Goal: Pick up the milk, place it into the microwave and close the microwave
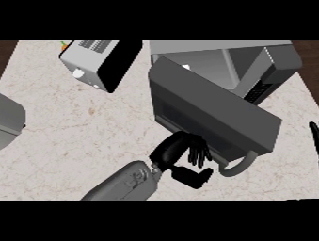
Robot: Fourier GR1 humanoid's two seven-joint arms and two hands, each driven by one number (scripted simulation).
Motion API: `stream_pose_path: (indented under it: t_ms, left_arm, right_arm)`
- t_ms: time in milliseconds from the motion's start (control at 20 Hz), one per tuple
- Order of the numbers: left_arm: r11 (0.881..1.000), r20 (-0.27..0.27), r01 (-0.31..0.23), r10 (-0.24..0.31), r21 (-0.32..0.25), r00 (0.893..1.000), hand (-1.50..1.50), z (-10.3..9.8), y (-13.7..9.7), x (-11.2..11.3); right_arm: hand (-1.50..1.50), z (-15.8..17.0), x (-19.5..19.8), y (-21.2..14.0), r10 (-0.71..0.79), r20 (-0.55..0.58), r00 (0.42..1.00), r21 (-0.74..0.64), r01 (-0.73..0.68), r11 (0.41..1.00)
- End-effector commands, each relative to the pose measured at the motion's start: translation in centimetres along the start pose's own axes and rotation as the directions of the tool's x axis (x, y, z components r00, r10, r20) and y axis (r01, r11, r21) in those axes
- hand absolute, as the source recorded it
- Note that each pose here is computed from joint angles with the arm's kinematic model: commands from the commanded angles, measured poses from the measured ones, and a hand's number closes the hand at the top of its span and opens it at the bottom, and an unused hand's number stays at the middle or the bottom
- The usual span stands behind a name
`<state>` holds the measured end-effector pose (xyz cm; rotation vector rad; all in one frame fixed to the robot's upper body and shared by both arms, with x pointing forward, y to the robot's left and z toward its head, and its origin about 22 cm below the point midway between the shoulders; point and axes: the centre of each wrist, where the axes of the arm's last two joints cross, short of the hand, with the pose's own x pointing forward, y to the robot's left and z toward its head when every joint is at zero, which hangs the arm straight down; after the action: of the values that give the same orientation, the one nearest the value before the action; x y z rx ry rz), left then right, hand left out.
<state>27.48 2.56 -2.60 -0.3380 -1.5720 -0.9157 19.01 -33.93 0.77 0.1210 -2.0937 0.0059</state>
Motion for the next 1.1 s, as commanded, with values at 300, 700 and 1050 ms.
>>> stream_pose_path:
  t_ms: [300, 700, 1050]
  left_arm:
    - [0.99, 0.134, -0.11, 0.097, 0.093, 0.986, 1.5, -3.0, 1.1, 3.9]
    - [0.97, 0.219, -0.173, 0.134, 0.173, 0.966, 1.5, -5.3, 3.7, 6.4]
    - [0.957, 0.222, -0.167, 0.114, 0.235, 0.968, 1.5, -7.0, 5.6, 8.0]
  right_arm:
    - [-1.5, -4.2, 1.9, 1.0, -0.088, 0.064, 0.994, 0.193, 0.074, 0.978]
    - [-1.5, -5.9, 3.7, 1.7, -0.123, 0.087, 0.989, 0.287, 0.093, 0.953]
    - [-1.5, -7.1, 4.9, 1.5, -0.14, 0.1, 0.985, 0.334, 0.1, 0.937]
